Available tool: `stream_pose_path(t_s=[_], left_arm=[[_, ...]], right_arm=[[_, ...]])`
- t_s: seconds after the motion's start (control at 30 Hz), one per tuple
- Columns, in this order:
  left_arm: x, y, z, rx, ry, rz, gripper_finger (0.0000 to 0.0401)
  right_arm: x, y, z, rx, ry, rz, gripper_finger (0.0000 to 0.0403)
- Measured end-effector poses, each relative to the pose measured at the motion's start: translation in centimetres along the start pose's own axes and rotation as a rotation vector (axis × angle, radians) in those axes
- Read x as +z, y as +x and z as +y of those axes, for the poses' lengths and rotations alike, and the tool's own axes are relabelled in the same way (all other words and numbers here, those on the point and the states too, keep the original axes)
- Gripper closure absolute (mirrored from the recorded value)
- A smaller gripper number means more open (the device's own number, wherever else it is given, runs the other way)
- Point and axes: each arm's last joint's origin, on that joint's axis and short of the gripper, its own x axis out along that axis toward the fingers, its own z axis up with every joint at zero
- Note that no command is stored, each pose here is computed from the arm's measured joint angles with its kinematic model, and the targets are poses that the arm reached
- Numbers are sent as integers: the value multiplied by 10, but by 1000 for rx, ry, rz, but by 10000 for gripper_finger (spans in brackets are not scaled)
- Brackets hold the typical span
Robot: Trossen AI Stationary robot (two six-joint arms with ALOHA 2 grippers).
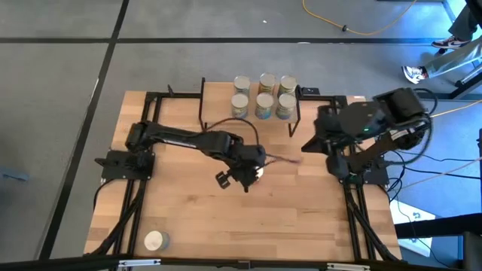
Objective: Pick and place cans onto a shelf
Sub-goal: Put the canned pineapple on the shelf
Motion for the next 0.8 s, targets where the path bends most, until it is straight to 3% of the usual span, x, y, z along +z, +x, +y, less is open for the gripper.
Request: stream_pose_path(t_s=[0.33, 0.8], left_arm=[[-1, 50, 3, -53, -5, 38, 332], [-3, 56, 6, -5, -61, 96, 332]], right_arm=[[-5, -13, -1, -20, -19, -40, 384], [-5, -13, -1, -19, -45, -36, 384]])
